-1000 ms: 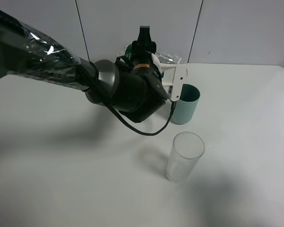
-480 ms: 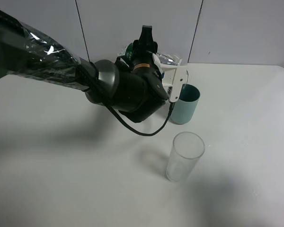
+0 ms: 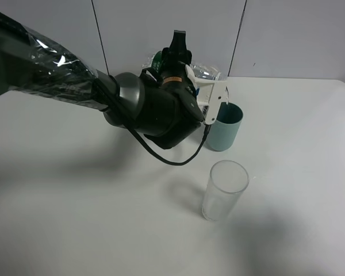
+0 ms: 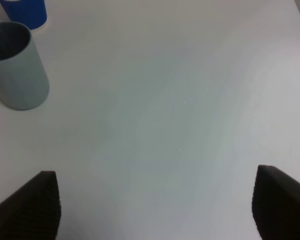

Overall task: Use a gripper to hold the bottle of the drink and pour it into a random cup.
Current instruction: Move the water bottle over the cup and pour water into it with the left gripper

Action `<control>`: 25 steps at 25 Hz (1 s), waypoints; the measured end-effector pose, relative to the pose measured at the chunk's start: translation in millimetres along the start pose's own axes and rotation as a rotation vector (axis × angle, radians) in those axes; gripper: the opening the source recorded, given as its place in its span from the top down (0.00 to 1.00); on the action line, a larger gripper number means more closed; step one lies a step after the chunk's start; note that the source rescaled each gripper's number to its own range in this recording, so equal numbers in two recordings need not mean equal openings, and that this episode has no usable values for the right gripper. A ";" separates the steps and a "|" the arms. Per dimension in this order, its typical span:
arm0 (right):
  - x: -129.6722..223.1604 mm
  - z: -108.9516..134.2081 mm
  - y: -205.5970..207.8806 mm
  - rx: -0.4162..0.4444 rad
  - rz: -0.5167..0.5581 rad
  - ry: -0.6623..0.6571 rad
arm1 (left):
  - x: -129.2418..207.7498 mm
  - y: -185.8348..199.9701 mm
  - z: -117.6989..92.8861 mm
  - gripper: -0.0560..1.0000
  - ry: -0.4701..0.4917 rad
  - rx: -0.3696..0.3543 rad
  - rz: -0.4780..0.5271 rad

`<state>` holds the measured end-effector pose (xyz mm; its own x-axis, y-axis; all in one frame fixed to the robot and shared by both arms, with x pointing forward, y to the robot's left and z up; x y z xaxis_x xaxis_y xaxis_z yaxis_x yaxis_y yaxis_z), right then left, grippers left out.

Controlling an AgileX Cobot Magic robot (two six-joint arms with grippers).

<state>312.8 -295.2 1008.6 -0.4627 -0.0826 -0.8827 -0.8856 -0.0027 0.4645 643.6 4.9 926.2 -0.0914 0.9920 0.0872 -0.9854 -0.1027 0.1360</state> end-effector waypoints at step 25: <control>0.0 0.0 0.0 0.000 0.000 0.000 | -0.2 0.0 2.3 0.94 -0.035 -0.013 -0.001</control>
<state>312.8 -295.2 1008.6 -0.4627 -0.0826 -0.8827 -0.8856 -0.0027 0.4645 644.0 4.5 928.5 -0.0856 0.9889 0.1214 -0.9872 -0.1006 0.1236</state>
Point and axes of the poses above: a point on each arm's last joint axis where the gripper is mounted, y pointing back along that axis away from the gripper, z along the wrist's bending axis when the last joint is at zero, x = y × z, the point moved 9 cm from there along -y, pointing out along that axis toward the gripper, and after that the axes turned 1 degree about y, right-handed, at the moved point
